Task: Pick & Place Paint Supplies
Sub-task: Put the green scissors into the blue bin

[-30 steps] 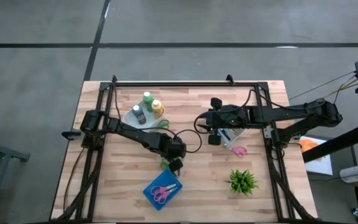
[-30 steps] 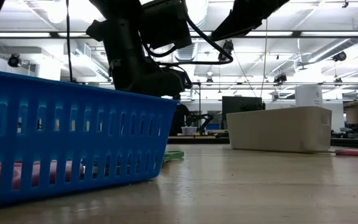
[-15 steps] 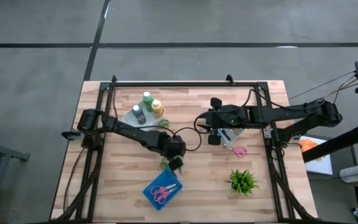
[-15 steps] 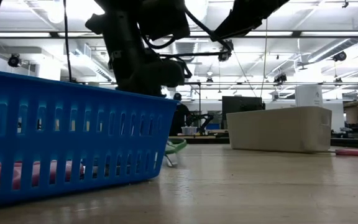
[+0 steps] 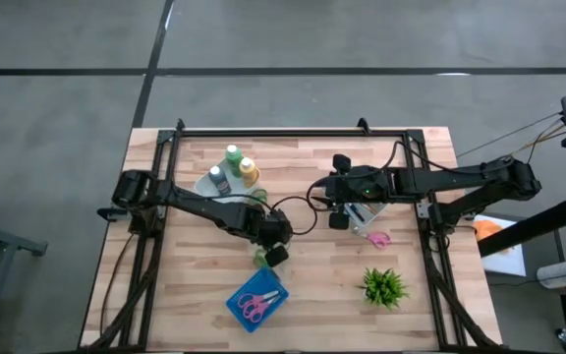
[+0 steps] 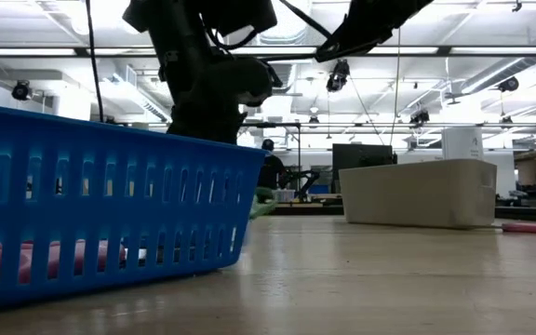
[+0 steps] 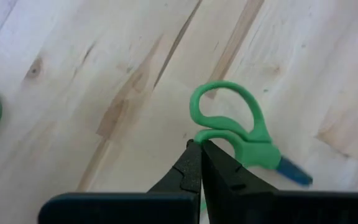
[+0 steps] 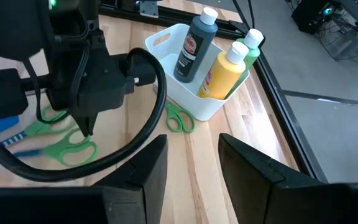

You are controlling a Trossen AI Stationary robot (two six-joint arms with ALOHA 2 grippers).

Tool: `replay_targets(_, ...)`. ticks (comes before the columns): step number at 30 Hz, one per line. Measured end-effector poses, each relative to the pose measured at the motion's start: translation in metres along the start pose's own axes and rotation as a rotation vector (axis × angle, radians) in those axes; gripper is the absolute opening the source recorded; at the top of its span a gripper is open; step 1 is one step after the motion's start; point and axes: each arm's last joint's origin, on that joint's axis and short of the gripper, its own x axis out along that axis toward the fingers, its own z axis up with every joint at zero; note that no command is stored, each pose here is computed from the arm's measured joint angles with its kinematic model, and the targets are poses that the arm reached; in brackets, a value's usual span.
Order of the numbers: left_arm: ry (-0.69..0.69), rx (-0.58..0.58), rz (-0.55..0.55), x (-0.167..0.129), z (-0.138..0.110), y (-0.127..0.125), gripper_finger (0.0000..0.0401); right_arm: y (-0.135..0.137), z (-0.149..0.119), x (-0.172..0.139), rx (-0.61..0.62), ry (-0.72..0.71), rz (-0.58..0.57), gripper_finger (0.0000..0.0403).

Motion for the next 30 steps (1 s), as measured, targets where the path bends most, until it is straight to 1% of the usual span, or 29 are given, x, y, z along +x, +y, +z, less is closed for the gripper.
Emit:
replay_targets(9,0.023,0.004,0.016,0.009,-0.003,0.001,0.0004,0.000,0.000,0.000,0.000,0.000,0.000,0.0143)
replay_targets(16,0.059,0.007,0.040,0.028,-0.008,0.000,0.0005,0.000,0.000,0.000,0.000,0.000,0.001,0.0143)
replay_targets(25,0.055,0.006,0.035,0.029,-0.007,0.000,0.0005,0.000,0.000,0.000,0.000,0.000,0.000,0.0143)
replay_targets(30,0.061,0.006,0.040,0.036,-0.008,-0.001,0.0005,0.000,0.000,0.000,0.000,0.000,0.000,0.0143)
